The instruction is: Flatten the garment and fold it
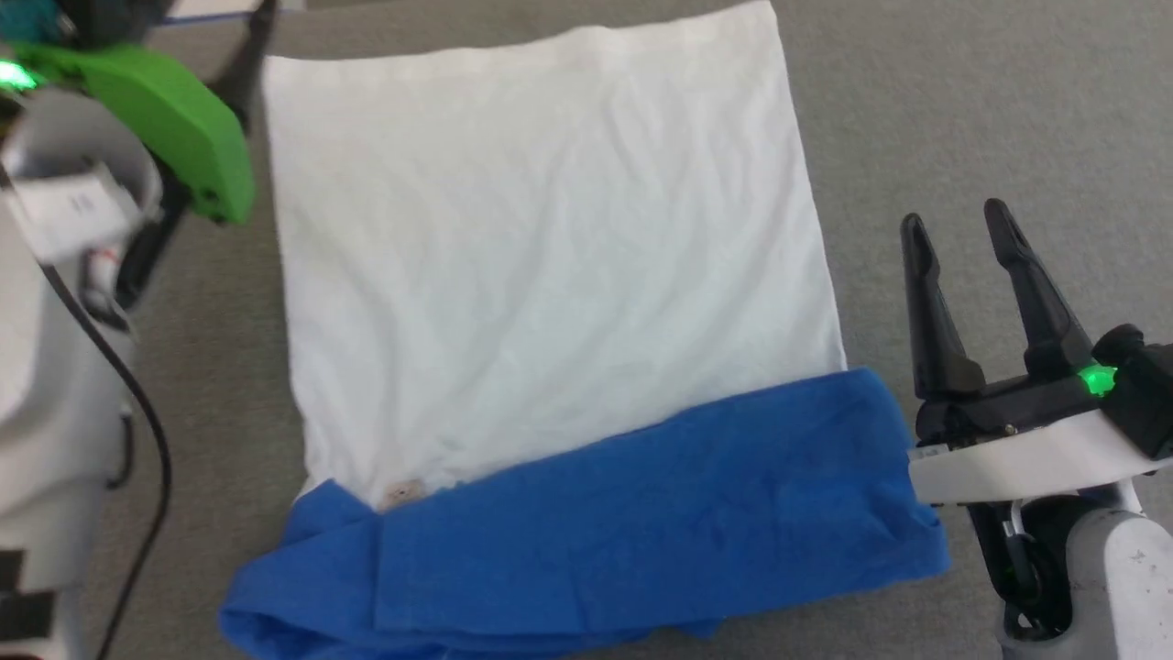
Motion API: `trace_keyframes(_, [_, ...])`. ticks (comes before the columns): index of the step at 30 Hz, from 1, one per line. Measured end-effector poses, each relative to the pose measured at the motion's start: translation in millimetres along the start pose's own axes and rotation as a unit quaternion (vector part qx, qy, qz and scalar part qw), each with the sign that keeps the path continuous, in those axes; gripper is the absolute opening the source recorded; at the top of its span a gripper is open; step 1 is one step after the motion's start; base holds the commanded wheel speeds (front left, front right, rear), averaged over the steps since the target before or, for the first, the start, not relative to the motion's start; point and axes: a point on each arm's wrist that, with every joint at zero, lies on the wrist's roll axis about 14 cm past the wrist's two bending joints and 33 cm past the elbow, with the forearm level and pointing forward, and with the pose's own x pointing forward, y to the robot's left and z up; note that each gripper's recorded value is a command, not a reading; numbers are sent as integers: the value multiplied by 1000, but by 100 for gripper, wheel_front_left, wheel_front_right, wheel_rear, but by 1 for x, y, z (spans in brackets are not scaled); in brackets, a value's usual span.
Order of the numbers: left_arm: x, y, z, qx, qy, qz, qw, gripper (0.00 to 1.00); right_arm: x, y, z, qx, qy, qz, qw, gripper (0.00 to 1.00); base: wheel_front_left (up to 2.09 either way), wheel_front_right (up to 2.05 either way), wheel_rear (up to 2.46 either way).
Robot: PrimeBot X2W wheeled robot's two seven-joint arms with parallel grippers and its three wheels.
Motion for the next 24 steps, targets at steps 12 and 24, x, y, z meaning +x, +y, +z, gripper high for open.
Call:
trace_keyframes(12, [54,33,-103,-27,261,30,964,100,0,-24,-46,10,52,-34,998,100,0,0,0])
trace_keyframes(24, [68,36,-158,-49,350,45,934,37,6,-33,-85,5,94,-42,995,100,0,0,0])
